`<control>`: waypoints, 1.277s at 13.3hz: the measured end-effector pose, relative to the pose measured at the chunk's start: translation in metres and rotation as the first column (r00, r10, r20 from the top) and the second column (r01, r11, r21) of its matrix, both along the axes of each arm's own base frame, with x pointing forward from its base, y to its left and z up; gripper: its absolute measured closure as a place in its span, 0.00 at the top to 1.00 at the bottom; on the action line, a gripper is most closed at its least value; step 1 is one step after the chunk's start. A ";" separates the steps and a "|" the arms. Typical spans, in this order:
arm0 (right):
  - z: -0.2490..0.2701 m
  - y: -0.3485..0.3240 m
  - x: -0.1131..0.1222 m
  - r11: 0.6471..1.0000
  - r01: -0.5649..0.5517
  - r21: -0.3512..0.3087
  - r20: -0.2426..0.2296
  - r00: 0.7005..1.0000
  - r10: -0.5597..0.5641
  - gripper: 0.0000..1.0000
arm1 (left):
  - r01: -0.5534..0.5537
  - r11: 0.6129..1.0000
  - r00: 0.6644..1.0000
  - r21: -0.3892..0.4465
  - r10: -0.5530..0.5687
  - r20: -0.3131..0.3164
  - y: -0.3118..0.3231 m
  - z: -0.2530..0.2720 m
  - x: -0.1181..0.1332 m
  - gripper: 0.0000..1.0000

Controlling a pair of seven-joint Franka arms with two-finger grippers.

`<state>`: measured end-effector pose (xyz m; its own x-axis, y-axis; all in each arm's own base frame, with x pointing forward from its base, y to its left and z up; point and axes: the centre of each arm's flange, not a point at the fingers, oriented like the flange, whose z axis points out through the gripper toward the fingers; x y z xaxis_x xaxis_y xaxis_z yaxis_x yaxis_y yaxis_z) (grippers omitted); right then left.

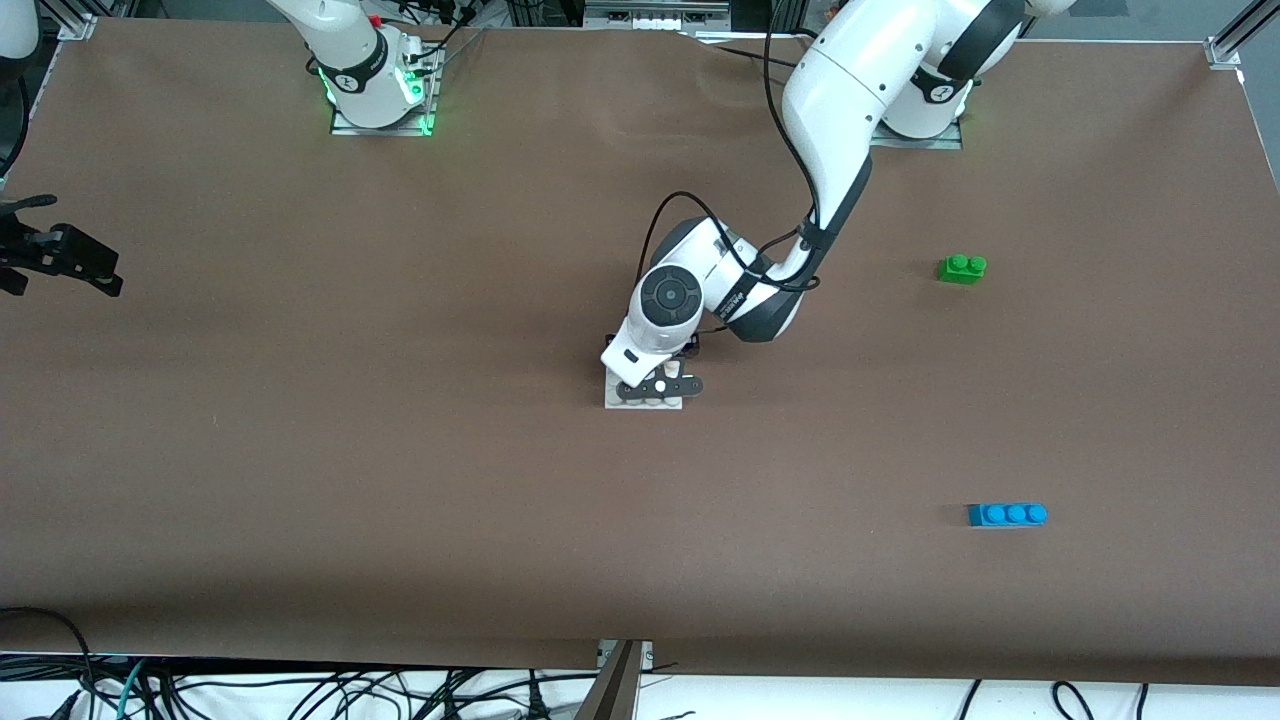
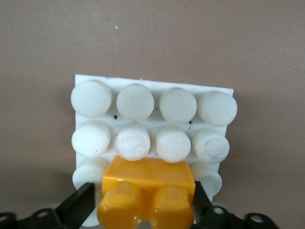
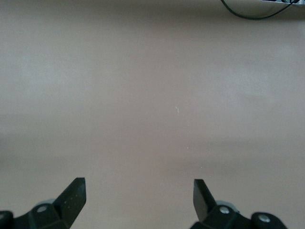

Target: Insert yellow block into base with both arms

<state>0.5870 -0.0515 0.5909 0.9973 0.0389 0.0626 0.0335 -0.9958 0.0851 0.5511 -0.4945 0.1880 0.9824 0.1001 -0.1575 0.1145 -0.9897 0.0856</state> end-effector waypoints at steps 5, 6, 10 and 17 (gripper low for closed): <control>0.000 0.000 0.000 1.000 0.000 0.000 0.000 1.000 0.000 1.00 | -0.008 1.000 1.000 0.003 0.008 -0.008 -0.003 0.015 0.003 1.00; 0.000 0.000 0.000 1.000 0.000 0.000 -0.001 1.000 0.000 1.00 | -0.012 1.000 1.000 -0.001 0.012 -0.004 -0.004 0.026 0.005 1.00; -0.003 0.000 0.001 1.000 -0.001 0.000 -0.005 1.000 0.001 1.00 | -0.011 1.000 1.000 0.000 0.011 0.000 0.002 0.080 0.010 1.00; -0.004 0.001 0.002 1.000 -0.001 0.000 -0.007 1.000 0.001 1.00 | -0.069 0.996 0.996 0.051 0.072 -0.050 0.091 0.187 0.045 1.00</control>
